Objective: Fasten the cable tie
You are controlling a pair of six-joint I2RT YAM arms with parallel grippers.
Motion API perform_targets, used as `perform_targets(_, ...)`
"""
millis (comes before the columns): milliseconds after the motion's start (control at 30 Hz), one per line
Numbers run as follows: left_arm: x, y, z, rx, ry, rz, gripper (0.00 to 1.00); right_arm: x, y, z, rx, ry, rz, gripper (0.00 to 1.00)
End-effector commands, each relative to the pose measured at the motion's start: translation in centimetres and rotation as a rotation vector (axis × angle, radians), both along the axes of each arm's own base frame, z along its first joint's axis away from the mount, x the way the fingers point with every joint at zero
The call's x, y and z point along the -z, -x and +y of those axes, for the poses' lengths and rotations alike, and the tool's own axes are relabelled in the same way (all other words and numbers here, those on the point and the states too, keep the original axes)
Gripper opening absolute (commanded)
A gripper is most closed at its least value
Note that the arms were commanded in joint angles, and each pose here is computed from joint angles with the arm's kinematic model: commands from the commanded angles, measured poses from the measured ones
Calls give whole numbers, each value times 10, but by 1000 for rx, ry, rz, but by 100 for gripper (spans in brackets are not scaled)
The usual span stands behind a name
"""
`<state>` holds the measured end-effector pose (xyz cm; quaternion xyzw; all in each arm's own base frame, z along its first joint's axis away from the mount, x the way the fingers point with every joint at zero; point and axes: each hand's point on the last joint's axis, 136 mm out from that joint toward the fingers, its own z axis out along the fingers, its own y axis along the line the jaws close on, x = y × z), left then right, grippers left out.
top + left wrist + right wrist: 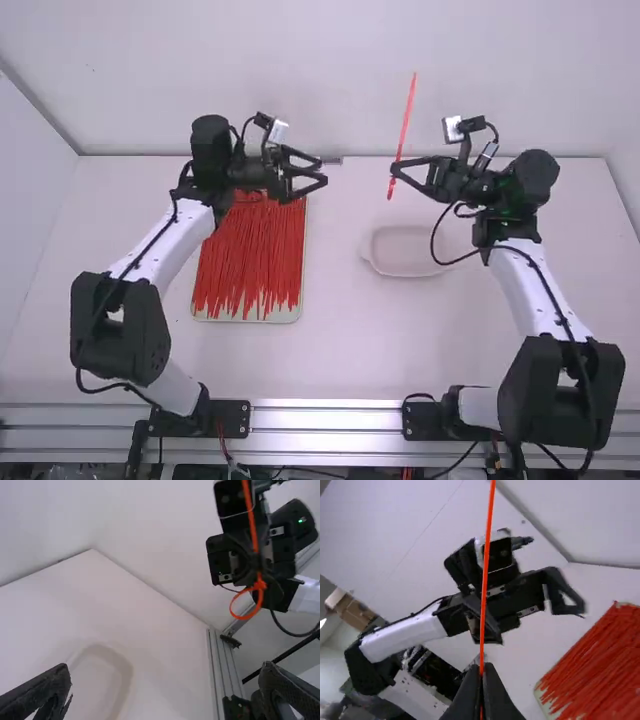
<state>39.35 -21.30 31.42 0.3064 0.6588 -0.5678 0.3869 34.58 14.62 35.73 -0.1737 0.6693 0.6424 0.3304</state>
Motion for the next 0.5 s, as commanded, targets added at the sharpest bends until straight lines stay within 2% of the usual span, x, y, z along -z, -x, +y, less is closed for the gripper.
perform_targets(0,-12,8,10,38,13,-21,99,-12,-9,-14,80,23,-119,0)
perform_targets(100,-7,8,10,35,11,0,99,0,-22,-25,153,44,-106,0)
perform_targets(233,3,12,4,44,7,31,99,37,-45,-43,306,124,-41,0)
perform_targets(300,10,14,4,47,0,45,99,66,-57,-56,409,212,15,0)
perform_targets(467,22,17,7,45,-15,83,99,119,-64,-76,561,423,119,0)
